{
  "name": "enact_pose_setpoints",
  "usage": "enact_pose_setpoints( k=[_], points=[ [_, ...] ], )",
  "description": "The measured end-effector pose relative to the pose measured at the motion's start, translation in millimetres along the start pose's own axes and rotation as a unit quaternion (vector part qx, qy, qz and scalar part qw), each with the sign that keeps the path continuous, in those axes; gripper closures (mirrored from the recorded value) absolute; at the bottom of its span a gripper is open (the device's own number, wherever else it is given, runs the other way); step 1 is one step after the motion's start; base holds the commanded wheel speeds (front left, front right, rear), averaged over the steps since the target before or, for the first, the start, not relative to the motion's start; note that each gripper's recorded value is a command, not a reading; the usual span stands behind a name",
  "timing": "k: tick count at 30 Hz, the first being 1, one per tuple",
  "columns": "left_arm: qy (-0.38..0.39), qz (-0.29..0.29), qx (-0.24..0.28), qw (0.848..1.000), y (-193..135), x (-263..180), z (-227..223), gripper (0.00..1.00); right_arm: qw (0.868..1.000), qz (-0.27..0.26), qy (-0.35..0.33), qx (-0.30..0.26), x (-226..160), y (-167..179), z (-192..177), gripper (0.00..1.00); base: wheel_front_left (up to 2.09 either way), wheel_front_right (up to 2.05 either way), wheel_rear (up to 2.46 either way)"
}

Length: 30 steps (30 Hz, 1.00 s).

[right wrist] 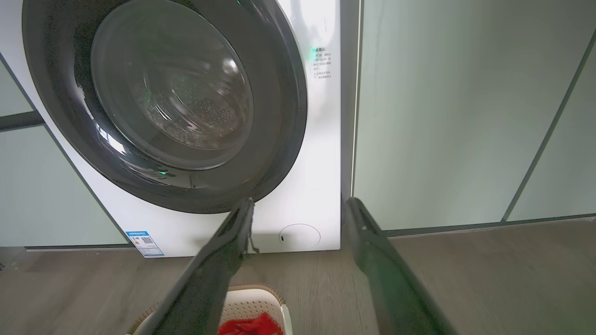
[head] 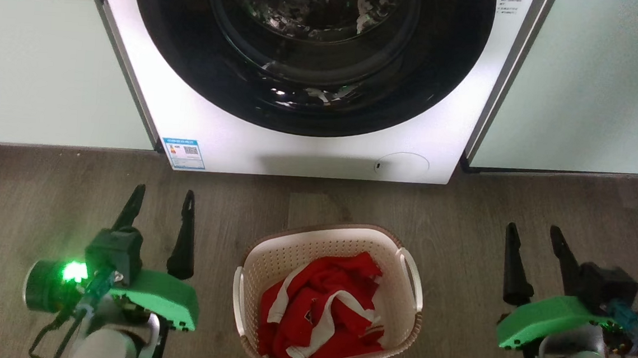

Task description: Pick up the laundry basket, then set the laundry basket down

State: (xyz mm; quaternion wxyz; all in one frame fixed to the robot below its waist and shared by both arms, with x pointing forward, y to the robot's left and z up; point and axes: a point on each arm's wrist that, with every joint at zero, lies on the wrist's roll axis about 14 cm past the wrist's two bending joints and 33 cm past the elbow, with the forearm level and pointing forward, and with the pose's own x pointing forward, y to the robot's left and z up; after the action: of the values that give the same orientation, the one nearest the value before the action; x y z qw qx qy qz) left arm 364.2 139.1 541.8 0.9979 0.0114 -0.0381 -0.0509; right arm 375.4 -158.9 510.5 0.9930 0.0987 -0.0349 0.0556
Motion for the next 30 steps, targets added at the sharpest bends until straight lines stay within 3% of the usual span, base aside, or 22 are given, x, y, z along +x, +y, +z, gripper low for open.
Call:
enact_pose_setpoints(
  k=[21,30],
  points=[
    [0.014,-0.005,-0.008,1.000,-3.1,0.8,-8.1,0.00,1.000,0.003,0.010,0.005,1.4,2.2,-7.2,0.00,0.00,0.00,0.00],
    [0.059,-0.004,-0.019,0.998,-2.9,7.4,-37.7,0.00,1.000,0.003,0.020,0.007,12.4,0.8,-15.3,0.00,0.00,0.00,0.00]
  ],
)
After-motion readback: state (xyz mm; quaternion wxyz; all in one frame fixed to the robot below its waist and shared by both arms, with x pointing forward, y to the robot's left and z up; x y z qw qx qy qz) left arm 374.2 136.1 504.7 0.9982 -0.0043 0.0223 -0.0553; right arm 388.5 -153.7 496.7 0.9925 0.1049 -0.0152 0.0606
